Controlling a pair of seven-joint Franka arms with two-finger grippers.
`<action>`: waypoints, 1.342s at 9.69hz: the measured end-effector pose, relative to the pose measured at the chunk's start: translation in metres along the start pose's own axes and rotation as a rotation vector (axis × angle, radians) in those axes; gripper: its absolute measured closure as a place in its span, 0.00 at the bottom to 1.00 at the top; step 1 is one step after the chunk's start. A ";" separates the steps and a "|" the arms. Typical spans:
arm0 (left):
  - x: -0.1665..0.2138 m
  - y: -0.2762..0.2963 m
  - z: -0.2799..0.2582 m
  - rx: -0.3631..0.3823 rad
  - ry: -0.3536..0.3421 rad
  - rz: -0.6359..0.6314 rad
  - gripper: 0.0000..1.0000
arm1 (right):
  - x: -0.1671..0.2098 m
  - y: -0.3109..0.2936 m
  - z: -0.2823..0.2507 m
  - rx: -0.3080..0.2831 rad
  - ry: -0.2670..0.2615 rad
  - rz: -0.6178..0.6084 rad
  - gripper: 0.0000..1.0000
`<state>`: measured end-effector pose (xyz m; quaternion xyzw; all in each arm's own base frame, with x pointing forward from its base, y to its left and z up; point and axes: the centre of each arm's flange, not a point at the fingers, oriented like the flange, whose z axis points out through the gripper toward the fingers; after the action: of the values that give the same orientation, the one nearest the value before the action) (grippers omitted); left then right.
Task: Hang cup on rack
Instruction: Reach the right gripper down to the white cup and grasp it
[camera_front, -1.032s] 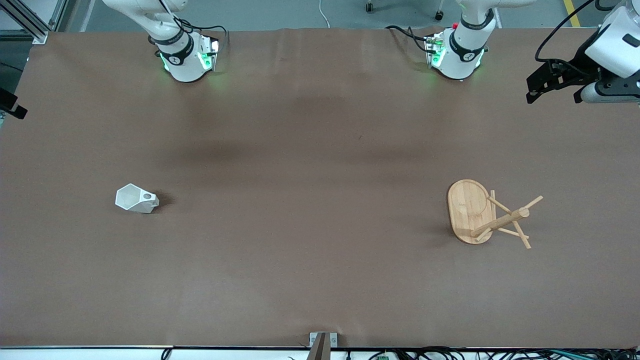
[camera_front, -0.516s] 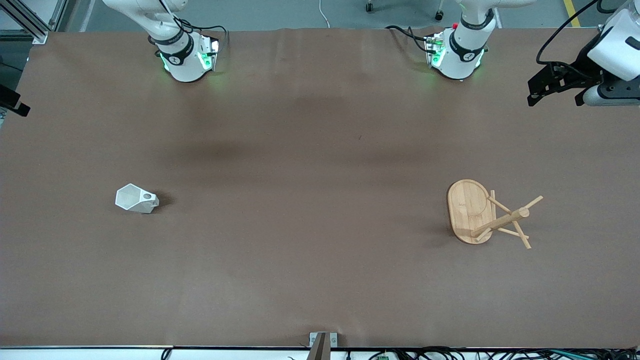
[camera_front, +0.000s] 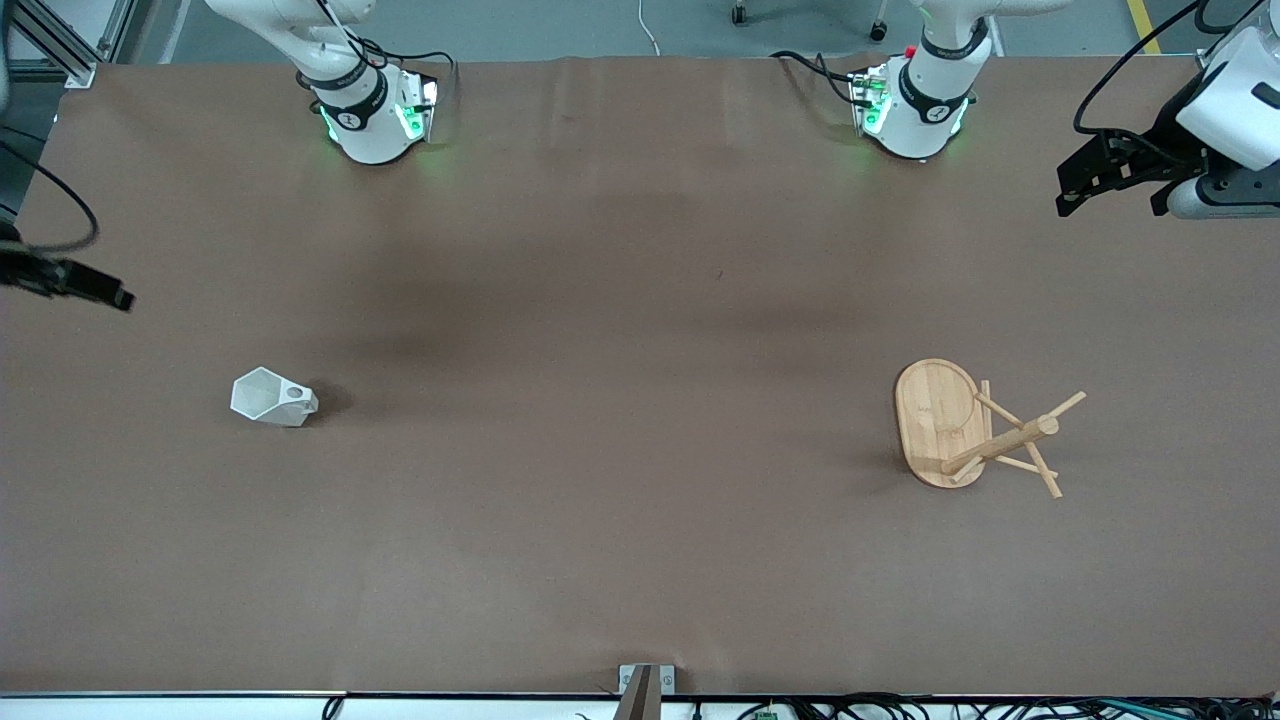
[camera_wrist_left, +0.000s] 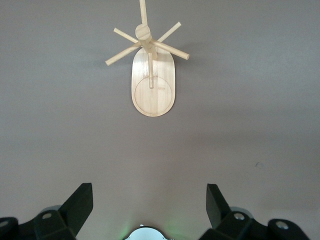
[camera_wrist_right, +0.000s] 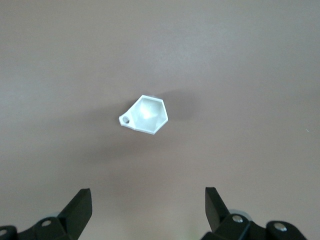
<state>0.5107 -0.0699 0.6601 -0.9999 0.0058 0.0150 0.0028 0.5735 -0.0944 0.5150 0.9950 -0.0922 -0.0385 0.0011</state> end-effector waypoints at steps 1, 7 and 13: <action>0.001 0.003 0.000 0.000 0.001 0.006 0.00 | 0.007 0.005 0.043 -0.001 0.017 -0.012 0.00; 0.008 0.011 0.001 -0.002 0.000 0.022 0.00 | 0.009 0.023 0.233 -0.020 0.079 -0.149 0.00; 0.002 0.006 -0.004 0.002 -0.037 0.014 0.00 | 0.018 0.023 0.282 0.020 0.082 -0.177 0.28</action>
<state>0.5123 -0.0761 0.6636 -0.9994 0.0126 0.0336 0.0039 0.5652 -0.1192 0.2330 1.0000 -0.0042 0.0031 -0.0083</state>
